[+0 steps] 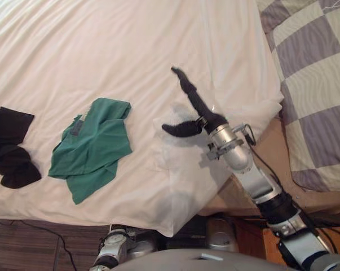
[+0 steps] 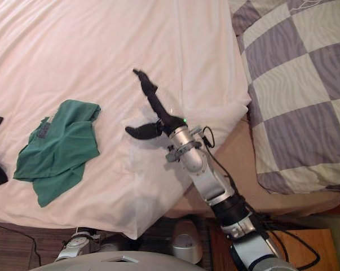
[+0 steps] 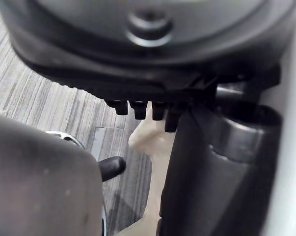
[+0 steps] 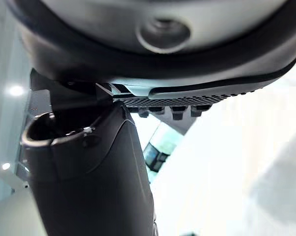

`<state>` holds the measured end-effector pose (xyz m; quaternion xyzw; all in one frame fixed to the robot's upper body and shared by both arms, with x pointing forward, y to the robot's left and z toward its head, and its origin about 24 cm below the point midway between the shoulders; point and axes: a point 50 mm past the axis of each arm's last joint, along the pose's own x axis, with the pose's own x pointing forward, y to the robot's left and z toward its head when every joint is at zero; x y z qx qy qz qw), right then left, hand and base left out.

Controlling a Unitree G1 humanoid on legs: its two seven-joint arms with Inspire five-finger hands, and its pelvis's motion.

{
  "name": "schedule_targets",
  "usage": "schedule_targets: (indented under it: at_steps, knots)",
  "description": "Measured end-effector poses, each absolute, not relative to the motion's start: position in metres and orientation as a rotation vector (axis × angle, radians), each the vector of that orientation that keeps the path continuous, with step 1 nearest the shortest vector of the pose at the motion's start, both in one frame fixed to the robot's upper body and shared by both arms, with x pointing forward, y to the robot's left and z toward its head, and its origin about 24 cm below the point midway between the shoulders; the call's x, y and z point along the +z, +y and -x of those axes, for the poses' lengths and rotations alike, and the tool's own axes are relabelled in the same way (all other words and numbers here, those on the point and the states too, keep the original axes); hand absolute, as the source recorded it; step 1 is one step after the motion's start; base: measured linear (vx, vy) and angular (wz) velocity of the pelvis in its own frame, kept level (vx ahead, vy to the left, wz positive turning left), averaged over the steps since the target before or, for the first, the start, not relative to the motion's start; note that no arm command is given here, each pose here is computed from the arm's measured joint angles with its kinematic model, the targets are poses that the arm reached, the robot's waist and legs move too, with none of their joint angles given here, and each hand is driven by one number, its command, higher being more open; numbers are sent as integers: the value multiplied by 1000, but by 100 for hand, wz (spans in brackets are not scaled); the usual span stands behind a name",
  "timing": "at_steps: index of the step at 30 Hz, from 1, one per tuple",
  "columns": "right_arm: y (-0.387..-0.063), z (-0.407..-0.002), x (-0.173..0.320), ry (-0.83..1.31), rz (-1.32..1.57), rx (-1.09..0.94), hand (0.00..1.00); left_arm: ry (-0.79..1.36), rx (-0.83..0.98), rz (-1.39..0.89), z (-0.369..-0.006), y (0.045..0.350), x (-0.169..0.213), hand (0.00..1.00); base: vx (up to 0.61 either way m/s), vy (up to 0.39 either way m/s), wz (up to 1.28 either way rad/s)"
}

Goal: Tidy up the quilt and then pick up the clothes from the bed and put them into the laundry hamper

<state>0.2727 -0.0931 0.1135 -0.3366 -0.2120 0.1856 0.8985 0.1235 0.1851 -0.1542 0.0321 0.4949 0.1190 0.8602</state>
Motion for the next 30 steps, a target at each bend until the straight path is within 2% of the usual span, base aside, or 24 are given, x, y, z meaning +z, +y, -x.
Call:
schedule_targets:
  at_steps: [4,10,11,16,24,30]
  knots:
    - [-100,-251,76,-290,687,415,100,1034,248,-78,-124,187,-154,100,-63,-19,-11]
    - [-98,-228,46,-194,739,491,100,1047,230,-91,-121,189,-155,100,-90,-45,-10]
    - [-98,-227,42,-185,752,499,0,1046,229,-94,-121,189,-155,100,-77,-28,0]
    - [-101,-235,28,-160,859,474,0,1041,214,-125,-121,191,-155,100,-75,-13,-3]
    - [-112,-256,42,-197,887,339,0,1058,205,-127,-121,190,-156,100,23,2,-9]
    - [-153,-232,49,-141,819,154,0,1069,207,-118,-120,190,-156,100,7,0,0]
